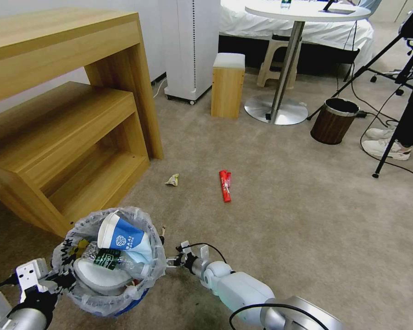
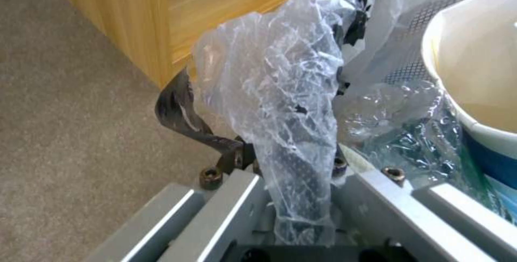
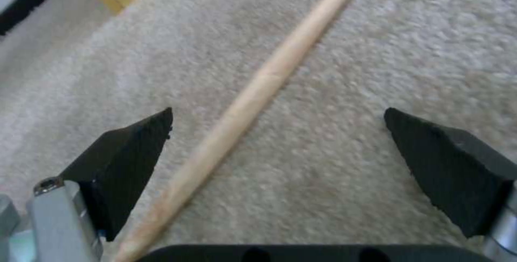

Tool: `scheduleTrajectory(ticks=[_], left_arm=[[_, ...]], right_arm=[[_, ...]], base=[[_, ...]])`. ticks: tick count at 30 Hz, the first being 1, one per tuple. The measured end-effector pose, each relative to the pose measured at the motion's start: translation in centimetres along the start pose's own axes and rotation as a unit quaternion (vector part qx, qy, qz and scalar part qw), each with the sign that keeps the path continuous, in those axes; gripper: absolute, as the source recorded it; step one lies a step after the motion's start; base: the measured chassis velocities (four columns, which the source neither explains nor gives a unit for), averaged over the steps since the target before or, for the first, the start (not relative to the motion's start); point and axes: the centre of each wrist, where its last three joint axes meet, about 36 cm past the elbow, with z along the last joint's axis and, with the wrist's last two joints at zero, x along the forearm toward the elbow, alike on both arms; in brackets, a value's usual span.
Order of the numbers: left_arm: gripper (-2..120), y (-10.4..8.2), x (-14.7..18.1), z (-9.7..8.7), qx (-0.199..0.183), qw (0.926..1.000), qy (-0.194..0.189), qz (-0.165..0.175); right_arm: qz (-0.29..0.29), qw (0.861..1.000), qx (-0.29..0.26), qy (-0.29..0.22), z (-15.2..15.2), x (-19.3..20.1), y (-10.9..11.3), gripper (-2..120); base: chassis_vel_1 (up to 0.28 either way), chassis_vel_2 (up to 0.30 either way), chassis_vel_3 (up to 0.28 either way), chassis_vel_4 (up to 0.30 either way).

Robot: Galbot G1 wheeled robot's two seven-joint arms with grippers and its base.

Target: Pick up the trash bin and place the garbage on the floor into it.

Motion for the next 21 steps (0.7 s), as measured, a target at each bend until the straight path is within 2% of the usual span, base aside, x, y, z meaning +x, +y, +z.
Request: scheduleTrajectory(ticks=[2, 3, 4, 7, 11, 14, 21], left_arm=[[0, 0.1, -0.1, 0.0, -0.002, 1.0000, 0.001, -0.001], [0, 0.3, -0.2, 0.0, -0.002, 1.0000, 0.002, -0.001], [0, 0.3, -0.2, 0.0, -0.002, 1.0000, 0.002, -0.001], [0, 0.6, -0.7, 0.2, -0.003, 1.0000, 0.004, -0.004], [0, 0.6, -1.1, 0.4, -0.002, 1.0000, 0.007, 0.000], [0, 0.7, -1.6, 0.4, -0.002, 1.0000, 0.008, 0.003], [0, 1.2, -2.2, 0.5, -0.004, 0.9999, 0.012, 0.000]], right_arm=[[-0.019, 1.000, -0.009, -0.015, -0.5, -0.3, 0.9, 100], [-0.041, 0.998, -0.020, -0.033, -1.3, -0.8, 2.5, 100], [-0.041, 0.998, -0.020, -0.033, -1.3, -0.8, 2.5, 100], [-0.074, 0.993, -0.041, -0.087, -4.4, -1.3, 6.1, 100], [-0.067, 0.990, -0.042, -0.115, -6.0, 0.4, 5.6, 100], [-0.052, 0.988, -0.030, -0.140, -7.4, 3.2, 3.9, 100], [-0.040, 0.987, -0.014, -0.154, -7.6, 5.9, 2.0, 100]], base=[[0.000, 0.000, 0.000, 0.000], [0.000, 0.000, 0.000, 0.000], [0.000, 0.000, 0.000, 0.000], [0.000, 0.000, 0.000, 0.000], [0.000, 0.000, 0.000, 0.000], [0.000, 0.000, 0.000, 0.000], [0.000, 0.000, 0.000, 0.000]])
